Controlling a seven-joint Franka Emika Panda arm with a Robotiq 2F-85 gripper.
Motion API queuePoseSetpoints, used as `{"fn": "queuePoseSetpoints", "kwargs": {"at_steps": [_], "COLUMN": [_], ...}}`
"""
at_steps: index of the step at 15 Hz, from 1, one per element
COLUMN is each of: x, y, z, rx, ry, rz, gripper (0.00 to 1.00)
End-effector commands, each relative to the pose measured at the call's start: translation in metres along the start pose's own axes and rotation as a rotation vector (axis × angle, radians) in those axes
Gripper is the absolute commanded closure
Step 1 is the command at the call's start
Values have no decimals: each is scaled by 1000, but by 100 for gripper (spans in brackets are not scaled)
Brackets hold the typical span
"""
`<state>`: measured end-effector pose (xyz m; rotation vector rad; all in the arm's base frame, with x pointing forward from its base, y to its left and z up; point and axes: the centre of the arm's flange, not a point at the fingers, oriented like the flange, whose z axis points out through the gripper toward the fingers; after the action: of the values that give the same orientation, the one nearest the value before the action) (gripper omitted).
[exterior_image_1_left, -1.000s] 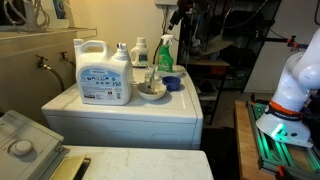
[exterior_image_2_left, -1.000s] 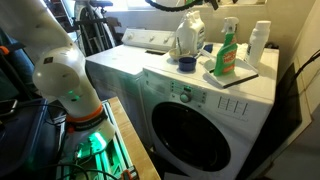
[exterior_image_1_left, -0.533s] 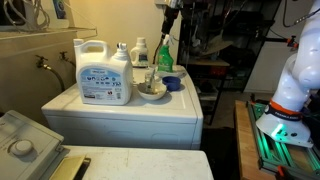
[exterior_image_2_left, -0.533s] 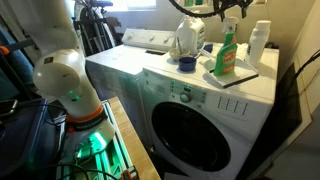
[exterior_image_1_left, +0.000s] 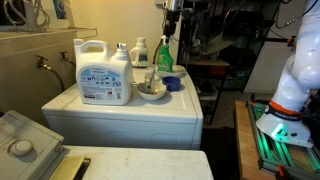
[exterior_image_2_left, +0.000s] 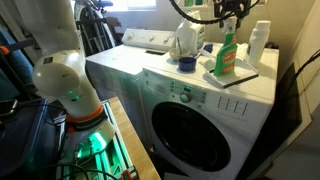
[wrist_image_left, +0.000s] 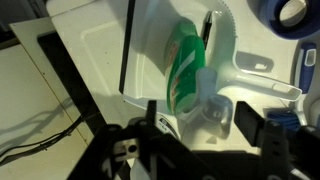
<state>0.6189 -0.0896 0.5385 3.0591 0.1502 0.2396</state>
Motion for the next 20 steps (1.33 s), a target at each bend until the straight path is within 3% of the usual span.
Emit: {"fn": "queuePoseSetpoints", "kwargs": {"at_steps": [1, 4, 6, 7, 10, 16, 20], "x": [5, 16, 19, 17, 16, 44, 78], "y": [-6, -20, -29, -32, -34, -30, -60], "z": [2, -2, -2, -1, -4, -120, -156], "rx": [-54, -88, -113, -123, -144, -153, -56], "ry": [29, 93, 85, 47, 45, 337, 423], "rz": [45, 51, 36, 17, 10, -97, -286], "gripper": [51, 73, 89, 89, 89, 89, 89]}}
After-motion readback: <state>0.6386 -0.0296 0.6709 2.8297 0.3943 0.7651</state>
